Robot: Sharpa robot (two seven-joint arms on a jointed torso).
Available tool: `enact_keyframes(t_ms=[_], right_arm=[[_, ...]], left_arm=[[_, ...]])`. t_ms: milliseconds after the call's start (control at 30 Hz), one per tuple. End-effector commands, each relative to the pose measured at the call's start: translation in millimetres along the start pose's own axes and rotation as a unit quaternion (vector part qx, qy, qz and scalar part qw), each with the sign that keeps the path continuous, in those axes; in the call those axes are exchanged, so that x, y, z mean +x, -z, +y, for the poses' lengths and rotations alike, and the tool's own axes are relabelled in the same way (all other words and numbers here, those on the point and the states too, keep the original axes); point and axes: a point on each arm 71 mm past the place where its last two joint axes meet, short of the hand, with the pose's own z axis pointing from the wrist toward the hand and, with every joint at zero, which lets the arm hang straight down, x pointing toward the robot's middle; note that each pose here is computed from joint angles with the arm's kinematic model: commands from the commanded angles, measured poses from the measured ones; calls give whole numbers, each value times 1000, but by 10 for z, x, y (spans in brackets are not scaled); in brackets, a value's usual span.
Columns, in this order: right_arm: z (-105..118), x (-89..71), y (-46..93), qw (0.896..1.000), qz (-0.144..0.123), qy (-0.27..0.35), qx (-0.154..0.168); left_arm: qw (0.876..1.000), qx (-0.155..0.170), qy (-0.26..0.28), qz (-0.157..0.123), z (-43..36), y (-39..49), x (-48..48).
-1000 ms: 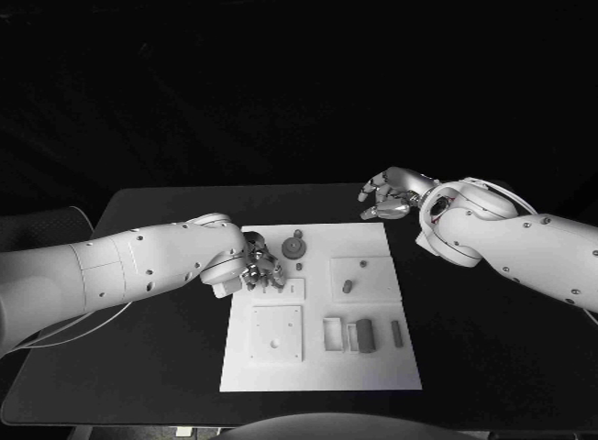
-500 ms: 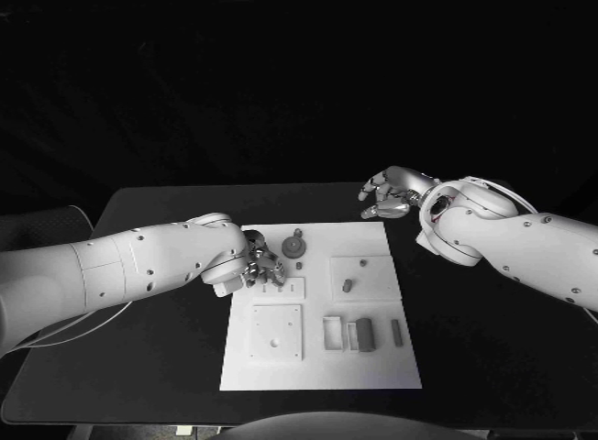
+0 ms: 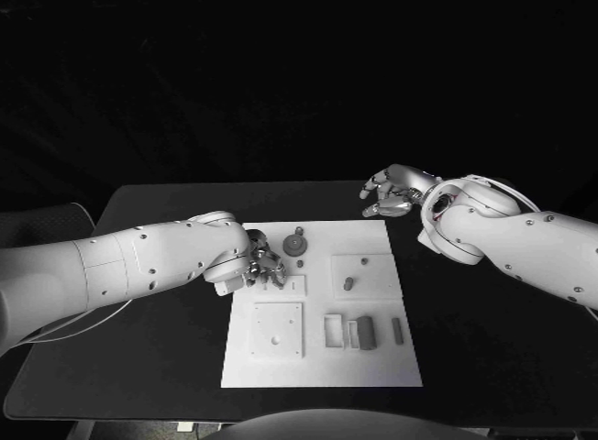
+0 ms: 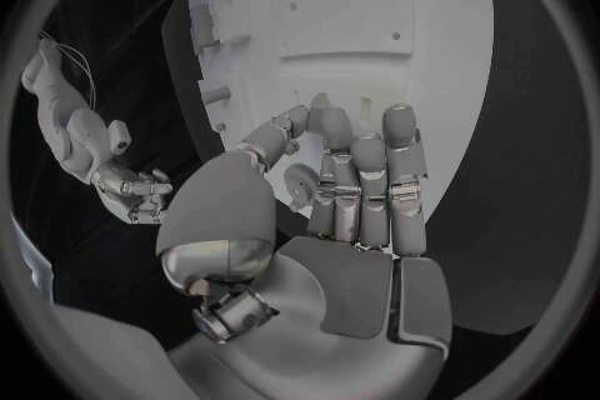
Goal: Assemble the parts on the task board
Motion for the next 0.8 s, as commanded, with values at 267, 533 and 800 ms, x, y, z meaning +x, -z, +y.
enact_keyframes(t_ms=[267,533,800], right_arm=[[11,10,3,1000,6,2,-4],[12,10,5,1000,6,2,-4],[16,11,7,1000,7,2,-5]], left_arm=[[1000,4,-20,-16,-40,16,7],[999,4,-22,-25,-45,14,-6],[999,-1,-26,-20,-40,13,2]])
